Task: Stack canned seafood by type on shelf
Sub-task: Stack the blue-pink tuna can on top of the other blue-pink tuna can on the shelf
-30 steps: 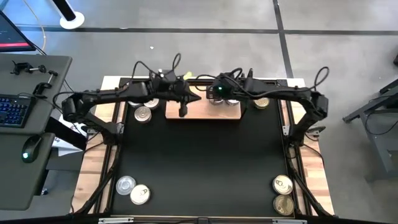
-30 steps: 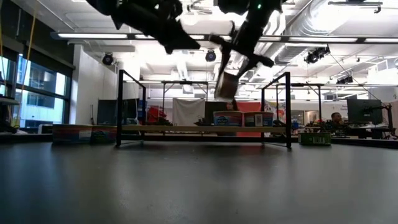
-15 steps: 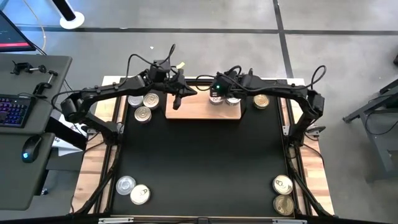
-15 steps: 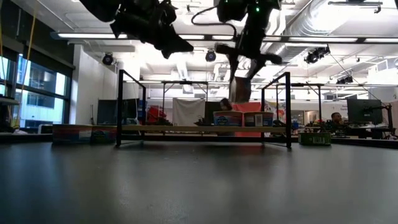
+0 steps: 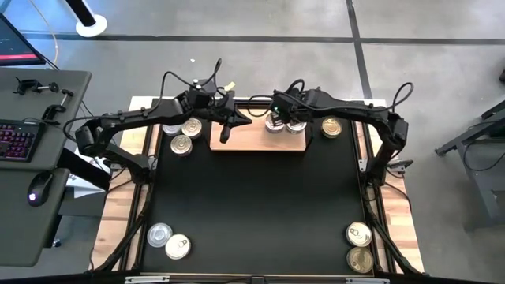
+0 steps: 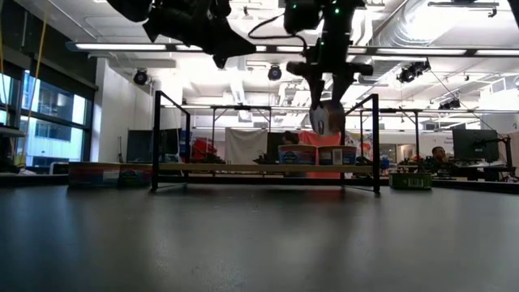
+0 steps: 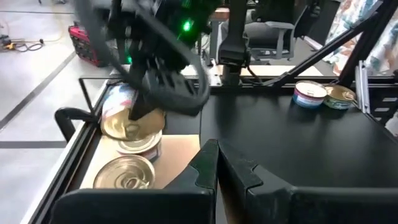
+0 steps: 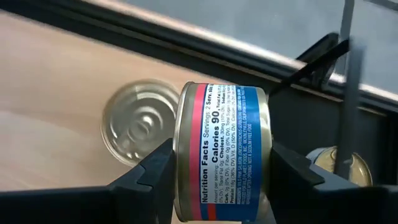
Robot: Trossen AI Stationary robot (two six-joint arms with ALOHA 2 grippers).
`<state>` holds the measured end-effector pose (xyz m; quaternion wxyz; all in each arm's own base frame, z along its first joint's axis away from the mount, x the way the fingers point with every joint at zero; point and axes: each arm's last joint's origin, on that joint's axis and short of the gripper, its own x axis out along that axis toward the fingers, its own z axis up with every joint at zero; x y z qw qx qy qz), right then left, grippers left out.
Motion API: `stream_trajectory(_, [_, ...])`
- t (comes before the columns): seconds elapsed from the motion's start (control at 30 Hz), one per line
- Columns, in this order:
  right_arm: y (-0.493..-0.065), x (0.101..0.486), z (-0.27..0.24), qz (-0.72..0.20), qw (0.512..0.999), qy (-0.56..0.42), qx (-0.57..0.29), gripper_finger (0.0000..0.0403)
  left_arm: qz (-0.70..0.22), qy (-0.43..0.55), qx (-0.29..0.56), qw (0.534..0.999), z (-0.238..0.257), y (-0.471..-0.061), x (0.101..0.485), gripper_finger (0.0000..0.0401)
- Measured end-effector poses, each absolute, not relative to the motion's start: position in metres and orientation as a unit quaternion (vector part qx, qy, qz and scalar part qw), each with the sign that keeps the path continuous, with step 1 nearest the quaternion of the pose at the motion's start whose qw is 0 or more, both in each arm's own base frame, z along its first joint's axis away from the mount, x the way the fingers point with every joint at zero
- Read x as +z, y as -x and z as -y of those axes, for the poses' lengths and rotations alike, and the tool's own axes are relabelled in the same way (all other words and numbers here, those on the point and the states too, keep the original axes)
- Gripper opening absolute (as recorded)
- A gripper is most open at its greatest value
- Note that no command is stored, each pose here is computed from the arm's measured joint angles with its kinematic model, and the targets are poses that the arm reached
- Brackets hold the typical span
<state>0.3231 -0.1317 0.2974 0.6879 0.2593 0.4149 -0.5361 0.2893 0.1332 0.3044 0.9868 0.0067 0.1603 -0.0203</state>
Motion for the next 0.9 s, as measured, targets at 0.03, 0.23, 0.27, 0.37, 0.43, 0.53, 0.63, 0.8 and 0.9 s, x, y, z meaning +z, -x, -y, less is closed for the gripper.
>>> stream_trajectory(0.03, [-0.325, 0.294, 0.132, -0.421, 0.686, -0.26, -0.533, 0.017, -0.16, -0.005, -0.022, 0.987, -0.132, -0.29, 0.304, 0.0])
stream_trajectory(0.23, [-0.334, 0.276, 0.136, -0.452, 0.678, -0.228, -0.532, 0.017, -0.162, -0.003, -0.026, 0.986, -0.129, -0.291, 0.304, 0.0])
stream_trajectory(0.27, [-0.334, 0.276, 0.136, -0.453, 0.678, -0.227, -0.533, 0.017, -0.162, -0.003, -0.026, 0.986, -0.129, -0.291, 0.304, 0.0])
stream_trajectory(0.37, [-0.334, 0.276, 0.136, -0.455, 0.677, -0.224, -0.534, 0.017, -0.162, -0.003, -0.026, 0.986, -0.129, -0.291, 0.304, 0.0])
stream_trajectory(0.43, [-0.333, 0.276, 0.136, -0.461, 0.674, -0.223, -0.533, 0.017, -0.162, -0.003, -0.026, 0.986, -0.129, -0.291, 0.304, 0.0])
stream_trajectory(0.53, [-0.334, 0.276, 0.134, -0.461, 0.678, -0.232, -0.524, 0.017, -0.162, -0.003, -0.026, 0.986, -0.129, -0.291, 0.304, 0.0])
stream_trajectory(0.63, [-0.339, 0.277, 0.131, -0.449, 0.69, -0.236, -0.516, 0.017, -0.162, -0.003, -0.026, 0.986, -0.129, -0.291, 0.304, 0.0])
stream_trajectory(0.8, [-0.344, 0.278, 0.127, -0.436, 0.701, -0.248, -0.507, 0.017, -0.163, -0.002, -0.025, 0.986, -0.13, -0.29, 0.304, 0.0])
stream_trajectory(0.9, [-0.345, 0.278, 0.127, -0.429, 0.704, -0.259, -0.503, 0.017, -0.163, -0.003, -0.024, 0.986, -0.13, -0.29, 0.304, 0.0])
